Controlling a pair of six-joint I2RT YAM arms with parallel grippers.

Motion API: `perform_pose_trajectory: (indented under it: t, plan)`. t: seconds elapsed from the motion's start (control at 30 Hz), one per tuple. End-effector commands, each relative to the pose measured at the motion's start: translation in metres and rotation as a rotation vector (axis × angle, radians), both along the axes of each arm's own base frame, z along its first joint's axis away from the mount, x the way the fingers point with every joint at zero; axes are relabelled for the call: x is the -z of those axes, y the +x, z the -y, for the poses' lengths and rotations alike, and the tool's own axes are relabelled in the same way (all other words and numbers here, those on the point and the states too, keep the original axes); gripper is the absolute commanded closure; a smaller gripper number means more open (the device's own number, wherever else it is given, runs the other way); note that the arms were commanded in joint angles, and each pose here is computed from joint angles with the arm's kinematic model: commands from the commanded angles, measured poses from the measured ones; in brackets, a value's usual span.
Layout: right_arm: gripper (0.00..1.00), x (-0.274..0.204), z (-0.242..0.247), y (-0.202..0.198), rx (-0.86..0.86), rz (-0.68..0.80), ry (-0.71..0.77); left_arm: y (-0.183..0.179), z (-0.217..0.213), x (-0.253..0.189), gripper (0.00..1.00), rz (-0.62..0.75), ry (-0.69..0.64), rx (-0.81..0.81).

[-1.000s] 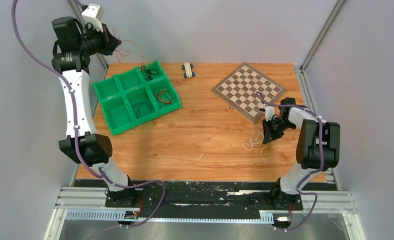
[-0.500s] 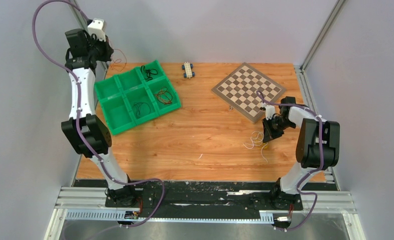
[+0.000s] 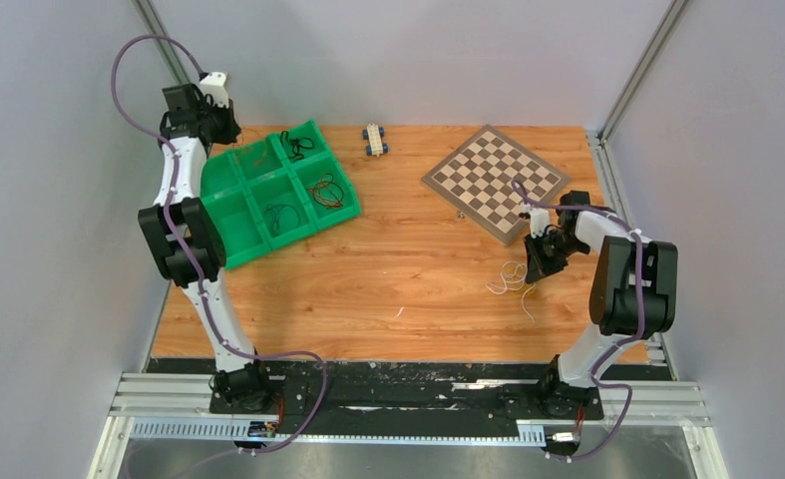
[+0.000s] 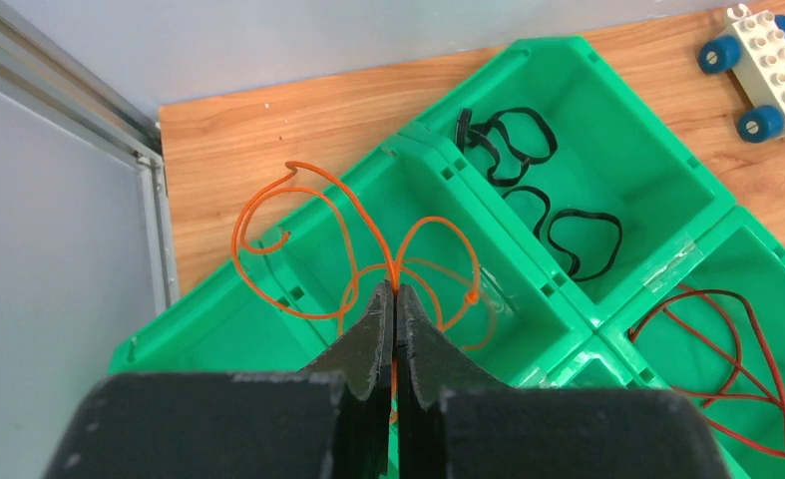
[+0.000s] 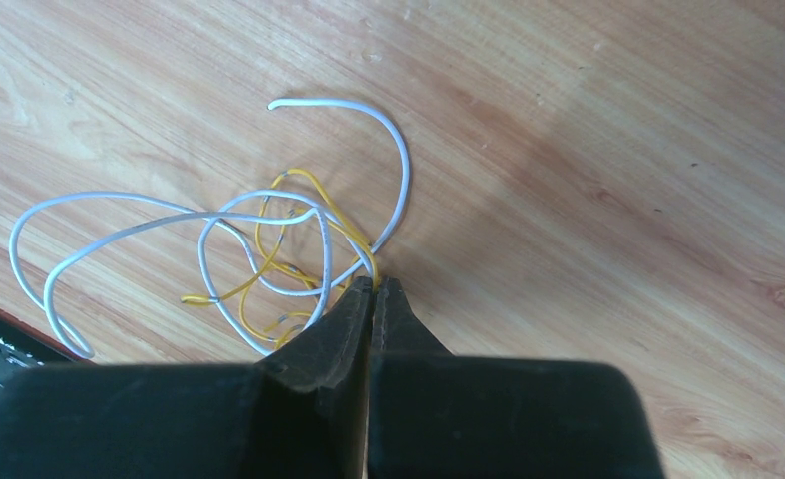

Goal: Untangle the cables

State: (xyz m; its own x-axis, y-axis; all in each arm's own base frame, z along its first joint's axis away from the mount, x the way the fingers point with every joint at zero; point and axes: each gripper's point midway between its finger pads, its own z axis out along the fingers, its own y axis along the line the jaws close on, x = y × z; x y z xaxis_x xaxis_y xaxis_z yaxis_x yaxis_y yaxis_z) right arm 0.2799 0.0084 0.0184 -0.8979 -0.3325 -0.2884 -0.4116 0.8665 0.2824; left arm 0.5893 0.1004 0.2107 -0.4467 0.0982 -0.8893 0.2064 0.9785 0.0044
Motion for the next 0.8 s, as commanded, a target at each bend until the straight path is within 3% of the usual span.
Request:
perform_pose_trajectory:
  t: [0.0, 0.27, 0.57, 0.67, 0.77]
  plan:
    - [1.00, -0.008, 0.005, 0.012, 0.001, 0.026, -0.011, 0.010, -0.003, -0.022, 1.00, 0.081, 0.003, 0.003]
    - [1.00, -0.011, 0.003, 0.018, 0.006, 0.024, 0.003, 0.011, 0.018, 0.004, 1.00, 0.034, -0.130, 0.053]
    - [1.00, -0.027, 0.000, 0.018, -0.009, 0.030, 0.021, 0.016, 0.025, 0.040, 0.98, -0.022, -0.148, 0.081]
    - [1.00, -0.033, 0.000, 0.021, -0.018, 0.043, 0.022, 0.008, 0.030, 0.049, 0.85, -0.071, -0.158, 0.096]
    - [1.00, -0.042, -0.006, 0.025, -0.029, 0.070, 0.053, -0.001, 0.033, 0.043, 0.63, -0.083, -0.153, 0.112]
